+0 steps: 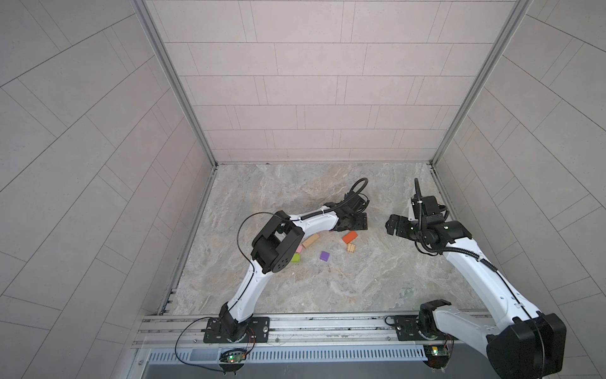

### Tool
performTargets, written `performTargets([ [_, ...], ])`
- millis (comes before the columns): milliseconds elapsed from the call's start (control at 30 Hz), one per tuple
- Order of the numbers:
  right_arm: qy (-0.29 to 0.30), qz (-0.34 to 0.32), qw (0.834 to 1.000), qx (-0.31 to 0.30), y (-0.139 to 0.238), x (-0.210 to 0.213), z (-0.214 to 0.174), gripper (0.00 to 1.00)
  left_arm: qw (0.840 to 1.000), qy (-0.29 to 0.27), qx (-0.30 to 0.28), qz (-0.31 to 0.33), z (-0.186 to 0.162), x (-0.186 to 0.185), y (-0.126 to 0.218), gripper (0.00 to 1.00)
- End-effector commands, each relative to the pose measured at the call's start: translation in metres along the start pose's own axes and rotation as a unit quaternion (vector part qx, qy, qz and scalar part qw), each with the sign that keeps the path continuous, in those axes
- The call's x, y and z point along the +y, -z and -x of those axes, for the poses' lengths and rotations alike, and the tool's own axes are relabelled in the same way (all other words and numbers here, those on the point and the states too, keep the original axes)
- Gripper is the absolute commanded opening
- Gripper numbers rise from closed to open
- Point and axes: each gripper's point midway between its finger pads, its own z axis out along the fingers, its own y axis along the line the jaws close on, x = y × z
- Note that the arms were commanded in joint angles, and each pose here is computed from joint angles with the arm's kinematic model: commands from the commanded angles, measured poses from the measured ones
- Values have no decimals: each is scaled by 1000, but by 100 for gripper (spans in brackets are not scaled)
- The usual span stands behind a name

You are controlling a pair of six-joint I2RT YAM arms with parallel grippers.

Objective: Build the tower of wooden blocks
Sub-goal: 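Lower the held bar onto the placed wooden bar and open the left gripper, then raise the left gripper away from the bars while the right gripper moves over them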

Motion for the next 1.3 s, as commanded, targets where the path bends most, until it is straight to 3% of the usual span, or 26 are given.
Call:
performTargets([
  [0,2,-5,1000,7,0,-5,-6,99,1000,3,12,18,-8,9,-13,86],
  [533,1,-4,1000,12,-5,-4,-8,99,1000,6,14,15,-9,8,-9,92],
  [1000,-2,-13,999,43,-31,-1,-11,99,1000,-11,8,-22,4,11,66,93],
  [1267,26,-26,998,46,-52,20,-9,99,999,-14,20,-25,1,40,110,93],
])
